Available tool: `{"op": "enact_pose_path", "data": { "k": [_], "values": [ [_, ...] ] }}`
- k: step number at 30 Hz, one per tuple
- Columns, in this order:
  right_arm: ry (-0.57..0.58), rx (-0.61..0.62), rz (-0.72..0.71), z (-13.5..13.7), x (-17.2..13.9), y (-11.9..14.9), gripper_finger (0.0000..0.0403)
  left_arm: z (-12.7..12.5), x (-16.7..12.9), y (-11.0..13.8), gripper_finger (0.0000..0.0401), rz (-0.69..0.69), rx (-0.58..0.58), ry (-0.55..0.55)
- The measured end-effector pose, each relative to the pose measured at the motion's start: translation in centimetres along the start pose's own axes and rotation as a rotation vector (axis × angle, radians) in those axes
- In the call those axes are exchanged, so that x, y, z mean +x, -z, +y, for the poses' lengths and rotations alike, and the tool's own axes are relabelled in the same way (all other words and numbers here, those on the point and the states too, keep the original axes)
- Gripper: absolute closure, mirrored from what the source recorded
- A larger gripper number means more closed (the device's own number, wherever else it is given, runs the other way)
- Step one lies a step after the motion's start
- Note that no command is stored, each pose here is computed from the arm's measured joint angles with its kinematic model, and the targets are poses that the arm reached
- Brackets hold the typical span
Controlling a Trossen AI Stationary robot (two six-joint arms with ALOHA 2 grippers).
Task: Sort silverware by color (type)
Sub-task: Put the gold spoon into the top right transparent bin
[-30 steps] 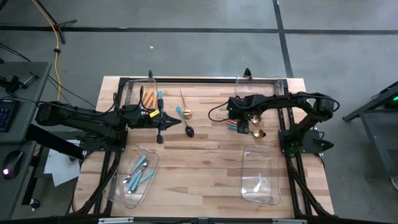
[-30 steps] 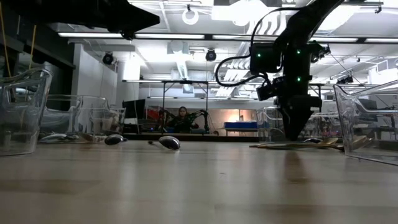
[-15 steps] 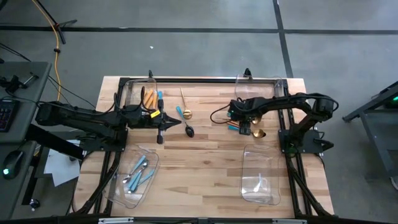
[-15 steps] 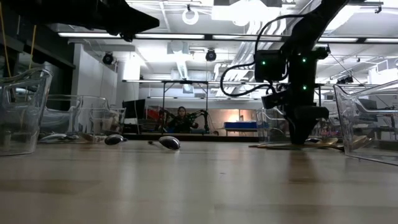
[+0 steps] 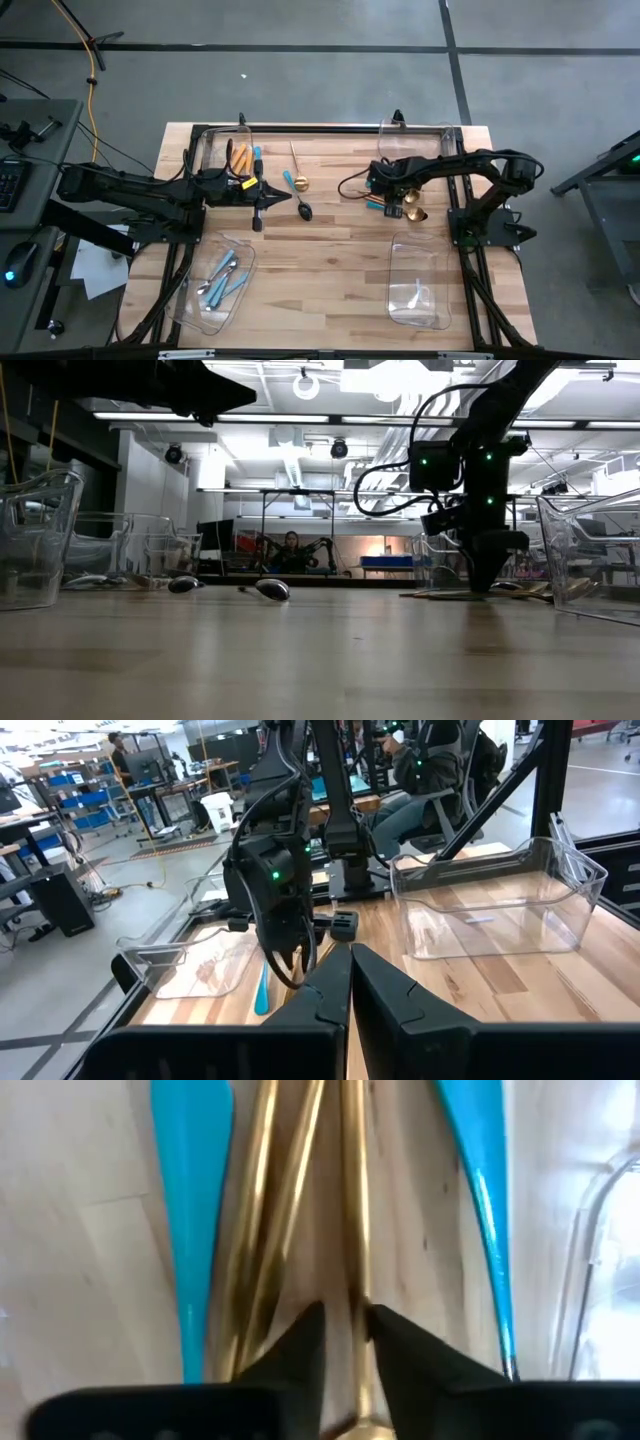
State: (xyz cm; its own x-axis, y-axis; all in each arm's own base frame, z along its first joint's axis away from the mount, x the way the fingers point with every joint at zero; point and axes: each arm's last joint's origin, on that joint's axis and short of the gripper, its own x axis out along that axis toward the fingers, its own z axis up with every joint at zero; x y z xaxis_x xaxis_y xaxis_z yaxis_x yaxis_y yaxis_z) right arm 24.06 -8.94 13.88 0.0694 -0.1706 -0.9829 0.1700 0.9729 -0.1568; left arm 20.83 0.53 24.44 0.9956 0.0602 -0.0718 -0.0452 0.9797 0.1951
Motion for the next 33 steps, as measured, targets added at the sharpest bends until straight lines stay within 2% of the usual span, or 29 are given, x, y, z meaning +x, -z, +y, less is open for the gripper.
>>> {"op": "enact_pose_path", "data": {
  "k": [3,5,9,17,23,30,33],
  "values": [
    [-0.011,-0.001,0.002,0.1,0.0,0.0,0.0381,0.0,0.0,0.0,0.0398,0.000,0.000,0.000],
    [-0.010,-0.002,0.002,0.1,0.0,0.0,0.0394,0.0,0.0,0.0,0.0398,0.000,0.000,0.000],
    [-0.007,-0.001,0.003,0.1,0.0,0.0,0.0385,0.0,0.0,0.0,0.0398,0.000,0.000,0.000],
    [0.045,-0.044,0.029,0.4,-0.2,0.0,0.0399,0.0,0.0,0.0,0.0398,-0.001,-0.010,0.001],
    [0.056,-0.032,0.023,0.4,-2.0,-0.2,0.0400,0.0,0.0,0.0,0.0398,-0.001,-0.010,0.003],
    [0.012,0.012,-0.076,0.3,-4.9,0.5,0.0402,0.0,0.0,0.0,0.0398,-0.001,-0.010,0.003],
    [-0.030,0.044,-0.181,0.6,-6.4,0.7,0.0402,0.0,0.0,0.0,0.0398,0.001,-0.010,0.004]
  ]
}}
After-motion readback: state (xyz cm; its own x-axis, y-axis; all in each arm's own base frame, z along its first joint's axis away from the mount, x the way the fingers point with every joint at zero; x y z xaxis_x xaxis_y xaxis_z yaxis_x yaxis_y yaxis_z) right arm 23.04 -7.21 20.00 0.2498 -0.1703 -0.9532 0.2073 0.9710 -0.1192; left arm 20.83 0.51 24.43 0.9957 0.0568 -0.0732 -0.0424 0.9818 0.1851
